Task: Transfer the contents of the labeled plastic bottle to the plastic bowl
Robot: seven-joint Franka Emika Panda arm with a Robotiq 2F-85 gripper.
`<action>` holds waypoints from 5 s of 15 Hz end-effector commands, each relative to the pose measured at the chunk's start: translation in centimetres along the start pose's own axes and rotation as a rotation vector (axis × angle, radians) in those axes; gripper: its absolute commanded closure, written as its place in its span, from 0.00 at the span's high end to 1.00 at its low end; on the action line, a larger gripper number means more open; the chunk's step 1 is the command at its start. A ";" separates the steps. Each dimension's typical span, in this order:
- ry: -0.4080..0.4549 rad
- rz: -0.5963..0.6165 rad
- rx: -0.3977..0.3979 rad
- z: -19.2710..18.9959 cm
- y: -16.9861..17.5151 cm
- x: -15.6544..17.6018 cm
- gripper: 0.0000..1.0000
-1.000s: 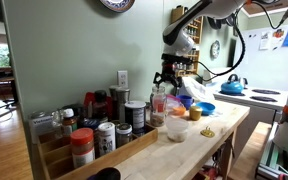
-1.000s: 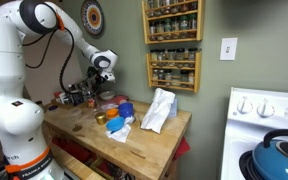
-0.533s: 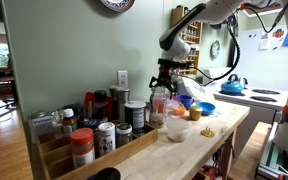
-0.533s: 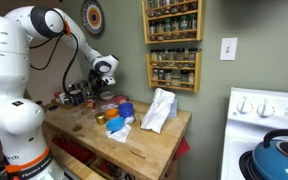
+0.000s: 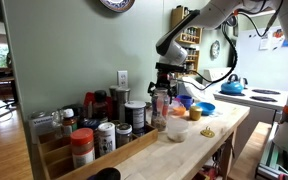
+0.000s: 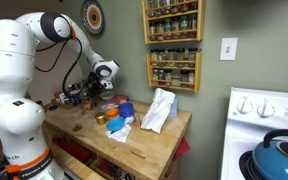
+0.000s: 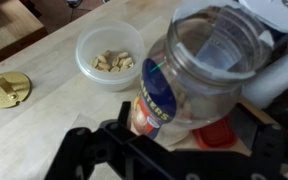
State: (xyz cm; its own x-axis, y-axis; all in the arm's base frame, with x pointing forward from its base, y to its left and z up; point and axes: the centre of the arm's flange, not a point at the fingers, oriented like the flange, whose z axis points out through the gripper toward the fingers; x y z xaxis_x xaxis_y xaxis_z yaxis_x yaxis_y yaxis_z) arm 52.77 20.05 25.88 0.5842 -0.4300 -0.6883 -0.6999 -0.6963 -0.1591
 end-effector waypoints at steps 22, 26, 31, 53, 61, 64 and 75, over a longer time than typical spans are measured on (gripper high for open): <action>-0.296 0.006 -0.178 1.6 -2.7 -1.6 1.00; -0.299 0.005 -0.202 2.6 -2.8 -1.8 1.00; -0.280 0.006 -0.194 3.2 -2.7 -1.3 1.00; -0.273 0.086 -0.180 4.3 -1.7 1.7 1.00; -0.253 0.123 -0.161 2.7 -1.8 1.8 0.63; -0.231 0.138 -0.156 1.1 -2.1 0.8 0.63; 0.096 0.317 -0.353 -5.3 -3.7 -8.3 0.63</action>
State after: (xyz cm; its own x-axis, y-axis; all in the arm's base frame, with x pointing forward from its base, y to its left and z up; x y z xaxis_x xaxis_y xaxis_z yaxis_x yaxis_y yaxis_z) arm 54.17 22.47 33.22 0.4047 -0.6082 -0.6829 -0.6940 -0.6906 0.2037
